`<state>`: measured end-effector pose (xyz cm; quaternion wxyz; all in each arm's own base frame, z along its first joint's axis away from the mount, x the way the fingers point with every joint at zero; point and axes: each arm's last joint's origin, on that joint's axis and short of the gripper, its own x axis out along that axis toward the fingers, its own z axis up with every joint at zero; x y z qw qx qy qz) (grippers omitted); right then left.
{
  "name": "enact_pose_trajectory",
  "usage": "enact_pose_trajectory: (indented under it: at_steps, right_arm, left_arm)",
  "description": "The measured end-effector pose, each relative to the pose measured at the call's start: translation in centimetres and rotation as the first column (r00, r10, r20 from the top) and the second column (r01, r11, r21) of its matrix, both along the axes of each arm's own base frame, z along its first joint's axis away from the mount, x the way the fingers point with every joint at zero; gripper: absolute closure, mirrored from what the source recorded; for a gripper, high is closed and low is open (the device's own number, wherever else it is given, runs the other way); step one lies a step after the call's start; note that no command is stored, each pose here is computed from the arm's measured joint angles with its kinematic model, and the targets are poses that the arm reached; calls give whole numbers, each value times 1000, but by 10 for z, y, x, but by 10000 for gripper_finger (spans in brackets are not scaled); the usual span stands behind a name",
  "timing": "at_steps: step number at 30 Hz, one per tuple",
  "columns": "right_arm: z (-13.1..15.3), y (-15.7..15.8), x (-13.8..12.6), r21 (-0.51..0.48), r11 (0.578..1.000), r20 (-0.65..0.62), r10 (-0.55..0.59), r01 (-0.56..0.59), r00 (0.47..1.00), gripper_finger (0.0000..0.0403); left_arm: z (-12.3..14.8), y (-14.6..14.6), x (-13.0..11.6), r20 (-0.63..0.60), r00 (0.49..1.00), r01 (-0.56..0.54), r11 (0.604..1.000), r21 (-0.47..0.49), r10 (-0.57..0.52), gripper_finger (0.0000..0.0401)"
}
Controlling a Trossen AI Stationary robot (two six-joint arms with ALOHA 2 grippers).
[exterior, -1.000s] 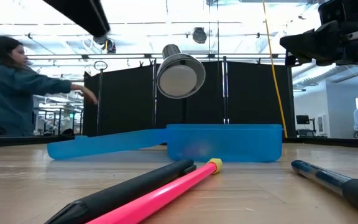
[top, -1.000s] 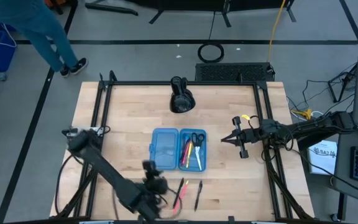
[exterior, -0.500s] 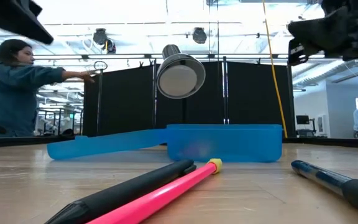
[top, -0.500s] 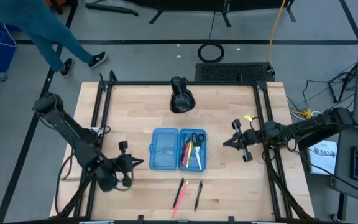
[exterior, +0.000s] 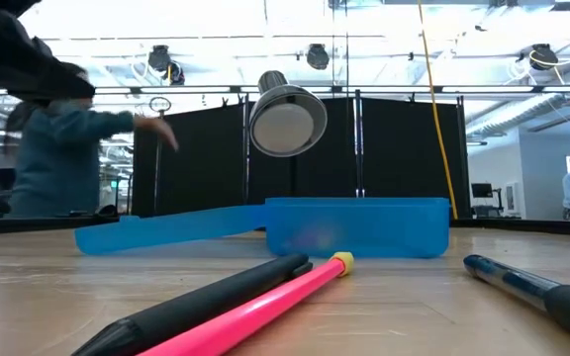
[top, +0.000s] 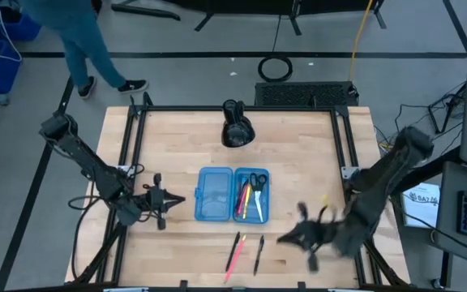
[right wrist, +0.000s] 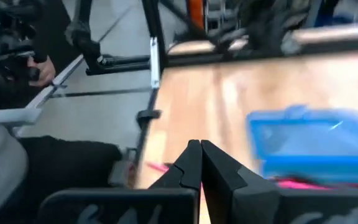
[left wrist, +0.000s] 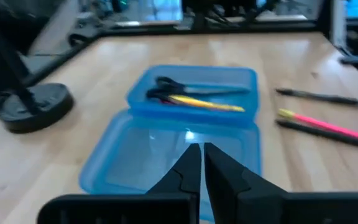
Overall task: Pick & place school supplies into a supply box
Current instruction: Put the right black pen into the blue supply box
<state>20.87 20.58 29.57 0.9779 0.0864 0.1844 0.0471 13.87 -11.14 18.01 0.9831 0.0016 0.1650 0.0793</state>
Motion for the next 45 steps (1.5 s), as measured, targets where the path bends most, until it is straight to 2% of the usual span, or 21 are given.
enact_pose_trajectory:
  at_steps: [4,6,10,11,13,16,18,20,22,26,28,31,36,40,45]
  right_arm:
    - [1,38,39,108,992,-44,-64,68,997,403]
    - [-4,49,57,202,968,-108,-129,149,986,403]
    - [-20,65,79,294,901,-258,-245,318,934,403]
    - [-26,66,81,323,872,-312,-269,368,911,403]
    - [-42,63,80,370,780,-450,-324,504,832,403]
    - [-75,55,76,326,640,-633,-399,696,663,403]
    - [-90,51,75,300,582,-695,-409,756,591,403]
    - [-98,48,75,312,531,-727,-400,788,558,403]
    - [-105,45,76,330,497,-739,-392,802,547,403]
    - [-113,38,86,399,458,-727,-371,795,578,392]
    - [-114,34,90,426,422,-725,-370,800,581,373]
    - [-119,27,92,407,374,-769,-352,833,534,332]
    - [-127,11,95,309,295,-839,-363,904,405,260]
    - [-135,1,105,291,256,-866,-339,922,367,223]
    - [-156,1,122,302,237,-902,-243,924,357,212]
  left_arm:
    - [4,5,4,38,997,-68,997,22,67,374]
    - [5,7,6,47,996,-78,996,37,76,377]
    - [6,11,10,47,994,-98,993,60,95,392]
    - [6,12,10,45,994,-105,992,71,102,396]
    - [5,15,12,37,993,-114,988,105,111,397]
    - [5,20,15,27,992,-129,980,154,126,386]
    - [5,23,17,19,990,-138,972,190,137,376]
    - [5,27,19,11,988,-150,963,224,152,369]
    - [5,31,21,1,986,-165,957,240,169,365]
    - [0,38,22,-39,978,-191,947,257,207,366]
    - [-3,42,21,-69,971,-201,940,275,228,369]
    - [-7,46,20,-103,962,-213,931,296,252,376]
    - [-8,51,21,-116,954,-230,923,310,276,395]
    - [-8,54,22,-125,949,-235,913,334,290,394]
    - [-9,59,23,-138,941,-247,905,347,310,373]
